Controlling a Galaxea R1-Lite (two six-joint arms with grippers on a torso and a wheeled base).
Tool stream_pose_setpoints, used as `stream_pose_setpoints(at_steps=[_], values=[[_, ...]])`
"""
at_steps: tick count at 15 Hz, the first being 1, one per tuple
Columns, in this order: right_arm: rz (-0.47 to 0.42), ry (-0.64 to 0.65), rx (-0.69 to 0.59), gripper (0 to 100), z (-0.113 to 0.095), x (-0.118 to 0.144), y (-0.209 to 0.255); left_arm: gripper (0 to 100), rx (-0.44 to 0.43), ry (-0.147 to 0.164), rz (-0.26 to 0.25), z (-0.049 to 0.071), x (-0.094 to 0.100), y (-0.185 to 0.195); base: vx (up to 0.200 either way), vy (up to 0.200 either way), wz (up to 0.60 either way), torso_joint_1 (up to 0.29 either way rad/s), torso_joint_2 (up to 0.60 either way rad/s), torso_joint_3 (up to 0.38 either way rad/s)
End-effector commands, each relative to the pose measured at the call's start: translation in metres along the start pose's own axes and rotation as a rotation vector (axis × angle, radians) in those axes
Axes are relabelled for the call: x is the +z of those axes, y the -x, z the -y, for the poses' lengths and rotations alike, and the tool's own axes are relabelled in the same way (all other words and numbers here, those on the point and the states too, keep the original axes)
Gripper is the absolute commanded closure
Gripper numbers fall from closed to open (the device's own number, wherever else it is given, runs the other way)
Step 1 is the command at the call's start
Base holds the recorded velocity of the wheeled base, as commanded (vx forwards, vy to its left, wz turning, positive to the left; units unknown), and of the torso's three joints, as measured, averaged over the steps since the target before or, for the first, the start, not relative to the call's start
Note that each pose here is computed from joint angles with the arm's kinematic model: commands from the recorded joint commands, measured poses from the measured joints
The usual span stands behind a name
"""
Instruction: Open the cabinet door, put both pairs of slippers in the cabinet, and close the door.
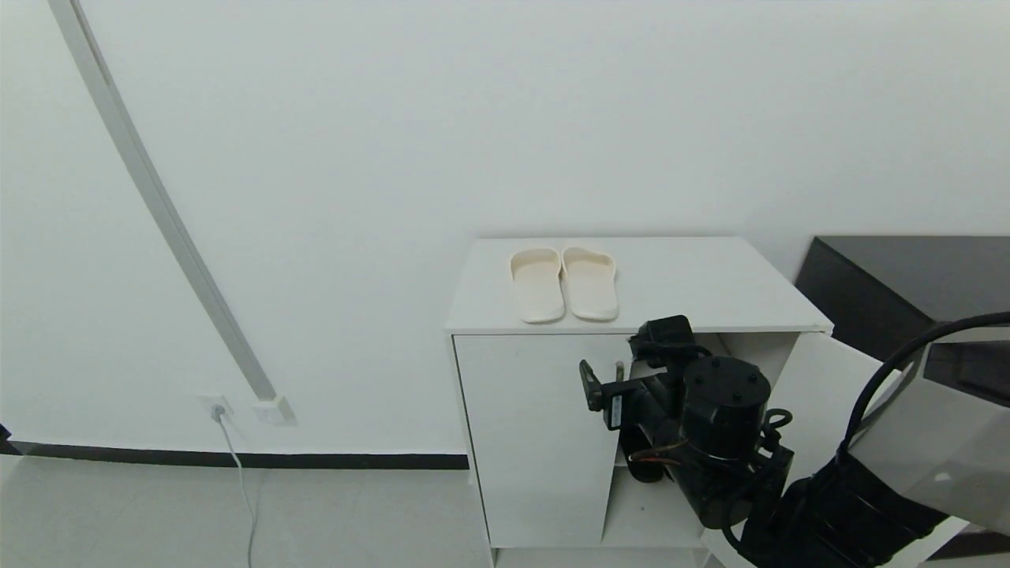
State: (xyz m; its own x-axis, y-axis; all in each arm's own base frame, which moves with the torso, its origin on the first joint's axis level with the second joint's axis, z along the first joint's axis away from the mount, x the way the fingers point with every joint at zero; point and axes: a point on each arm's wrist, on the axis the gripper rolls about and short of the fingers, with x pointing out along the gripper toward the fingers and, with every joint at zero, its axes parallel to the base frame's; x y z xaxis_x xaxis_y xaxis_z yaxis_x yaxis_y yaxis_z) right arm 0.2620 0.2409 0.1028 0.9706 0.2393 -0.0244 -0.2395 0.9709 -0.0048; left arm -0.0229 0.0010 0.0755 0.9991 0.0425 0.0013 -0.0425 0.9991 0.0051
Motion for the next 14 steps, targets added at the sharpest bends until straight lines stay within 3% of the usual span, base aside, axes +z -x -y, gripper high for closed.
stream_pose_setpoints(at_steps=[1,5,10,12,14], values=[[0.003,-0.002,0.000,0,-0.001,0.001,-0.001,100,0.000,0.000,-0.001,0.000,0.000,0.000,0.000,0.000,0.00,0.261,-0.63,-0.344],[0.006,-0.003,-0.001,0,-0.001,0.001,-0.004,100,0.000,0.000,-0.001,0.000,0.000,0.000,0.000,0.000,0.00,0.207,-0.46,-0.254],[0.002,0.012,0.050,0,-0.012,0.001,-0.006,100,0.000,-0.001,-0.001,0.000,0.000,0.000,0.000,0.000,0.00,0.022,-0.04,-0.025],[-0.020,-0.020,0.060,0,-0.023,0.020,-0.016,100,0.000,-0.001,-0.001,0.000,0.000,0.000,0.000,0.000,0.00,0.000,0.00,0.000],[-0.106,-0.104,0.052,0,-0.036,0.064,-0.024,100,0.000,-0.006,-0.001,0.000,0.000,0.000,0.000,0.000,0.00,0.000,0.00,0.000]])
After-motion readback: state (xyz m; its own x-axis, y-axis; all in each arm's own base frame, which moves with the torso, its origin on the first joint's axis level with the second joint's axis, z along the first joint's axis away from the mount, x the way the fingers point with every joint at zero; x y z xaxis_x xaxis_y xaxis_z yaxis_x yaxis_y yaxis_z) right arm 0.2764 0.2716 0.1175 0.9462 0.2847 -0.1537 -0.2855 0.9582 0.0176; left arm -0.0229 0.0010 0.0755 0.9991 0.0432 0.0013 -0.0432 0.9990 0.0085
